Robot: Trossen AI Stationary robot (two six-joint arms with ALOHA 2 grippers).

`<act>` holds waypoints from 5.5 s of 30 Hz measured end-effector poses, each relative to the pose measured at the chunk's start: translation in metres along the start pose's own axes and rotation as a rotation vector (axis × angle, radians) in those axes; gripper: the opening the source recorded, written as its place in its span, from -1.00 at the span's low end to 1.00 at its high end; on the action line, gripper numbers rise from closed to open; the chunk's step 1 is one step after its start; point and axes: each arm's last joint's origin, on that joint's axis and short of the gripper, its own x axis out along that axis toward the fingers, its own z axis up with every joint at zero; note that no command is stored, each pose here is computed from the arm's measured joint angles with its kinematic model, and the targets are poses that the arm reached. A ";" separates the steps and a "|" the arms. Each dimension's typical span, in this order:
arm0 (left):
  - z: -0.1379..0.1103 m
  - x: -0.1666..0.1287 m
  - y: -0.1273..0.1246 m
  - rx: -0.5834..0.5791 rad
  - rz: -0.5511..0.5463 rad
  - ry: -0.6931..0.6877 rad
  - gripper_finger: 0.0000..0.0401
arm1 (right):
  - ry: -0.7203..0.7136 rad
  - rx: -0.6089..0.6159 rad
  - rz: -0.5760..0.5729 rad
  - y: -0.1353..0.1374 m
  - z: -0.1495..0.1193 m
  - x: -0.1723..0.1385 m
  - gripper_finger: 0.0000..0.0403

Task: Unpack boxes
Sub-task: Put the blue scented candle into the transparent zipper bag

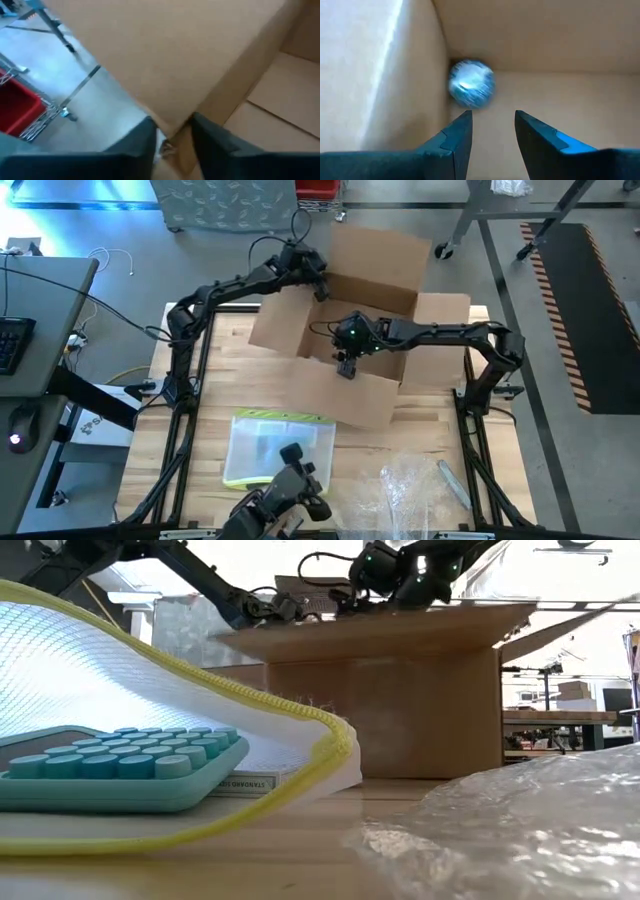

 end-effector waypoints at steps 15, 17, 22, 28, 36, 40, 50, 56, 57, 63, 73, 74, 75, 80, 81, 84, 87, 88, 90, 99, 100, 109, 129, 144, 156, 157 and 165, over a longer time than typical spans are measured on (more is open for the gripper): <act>0.086 -0.097 -0.050 0.313 0.474 -0.006 -1.00 | -0.078 0.080 -0.373 -0.005 0.006 -0.094 -0.34; 0.096 -0.111 -0.068 0.344 0.496 -0.010 -1.00 | -0.023 0.094 -0.375 -0.014 0.000 -0.091 -0.33; 0.108 -0.132 -0.119 0.406 0.607 0.043 -1.00 | 0.071 0.128 -0.305 -0.032 -0.032 -0.067 -0.24; 0.114 -0.147 -0.163 0.411 0.621 0.023 -1.00 | 0.031 0.165 -0.172 -0.039 -0.073 -0.037 0.01; 0.117 -0.154 -0.184 0.406 0.535 -0.041 -1.00 | -0.241 0.069 -0.123 -0.034 -0.096 -0.013 0.26; 0.117 -0.155 -0.189 0.386 0.489 -0.071 -1.00 | -0.214 0.057 -0.125 -0.036 -0.098 0.002 0.39; 0.113 -0.154 -0.189 0.373 0.451 -0.051 -1.00 | -0.074 0.051 -0.285 -0.045 -0.091 0.038 0.79; 0.112 -0.154 -0.191 0.382 0.443 -0.045 -1.00 | -0.052 0.075 -0.347 -0.044 -0.096 0.051 0.74; 0.112 -0.154 -0.192 0.384 0.440 -0.044 -1.00 | -0.050 0.084 -0.348 -0.045 -0.097 0.054 0.72; 0.112 -0.155 -0.196 0.393 0.427 -0.044 -1.00 | -0.003 0.151 -0.386 -0.045 -0.105 0.062 0.51; 0.111 -0.155 -0.196 0.389 0.424 -0.042 -1.00 | 0.022 0.178 -0.409 -0.045 -0.107 0.058 -0.16; 0.111 -0.155 -0.196 0.388 0.428 -0.038 -1.00 | 0.021 0.175 -0.408 -0.044 -0.106 0.055 -0.22; 0.111 -0.154 -0.195 0.382 0.434 -0.035 -1.00 | 0.021 0.172 -0.408 -0.044 -0.105 0.051 -0.24; 0.107 -0.151 -0.181 0.334 0.495 0.015 -1.00 | -0.045 0.117 -0.390 -0.038 -0.088 0.016 -0.24; 0.105 -0.150 -0.176 0.322 0.511 0.030 -1.00 | -0.074 0.099 -0.381 -0.036 -0.083 0.006 -0.24; 0.099 -0.148 -0.158 0.277 0.537 0.081 -1.00 | -0.160 0.038 -0.331 -0.025 -0.069 -0.023 -0.24; 0.090 -0.144 -0.136 0.225 0.490 0.140 -1.00 | -0.263 -0.012 -0.295 -0.011 -0.058 -0.054 -0.24; 0.085 -0.141 -0.129 0.204 0.450 0.165 -1.00 | -0.297 -0.023 -0.289 -0.007 -0.055 -0.064 -0.24; 0.073 -0.135 -0.117 0.151 0.327 0.232 -1.00 | -0.351 -0.046 -0.263 0.001 -0.051 -0.083 -0.24; 0.035 -0.110 -0.077 -0.106 -0.034 0.374 -0.92 | -0.491 -0.089 -0.167 0.030 -0.048 -0.130 -0.24; 0.030 -0.108 -0.077 -0.120 -0.055 0.387 -0.87 | -0.494 -0.092 -0.164 0.032 -0.048 -0.131 -0.24; 0.029 -0.116 -0.096 -0.187 -0.311 0.392 -0.32 | -0.499 -0.128 -0.148 0.047 -0.049 -0.134 -0.24; 0.031 -0.335 -0.271 0.346 -0.541 0.360 -0.64 | -0.788 -0.303 0.211 0.137 -0.037 -0.144 -0.24; -0.097 -0.380 -0.392 0.280 -0.524 0.787 -0.58 | -0.899 -0.136 0.454 0.265 -0.066 -0.103 -0.24; -0.153 -0.382 -0.441 0.292 -0.333 0.713 -0.12 | -0.840 -0.119 0.421 0.347 -0.068 -0.081 -0.24; -0.159 -0.381 -0.445 0.287 -0.295 0.691 -0.13 | -0.832 -0.127 0.422 0.353 -0.067 -0.080 -0.24; -0.173 -0.359 -0.463 0.199 -0.023 0.627 -0.46 | -0.650 -0.257 0.265 0.385 -0.052 -0.076 -0.24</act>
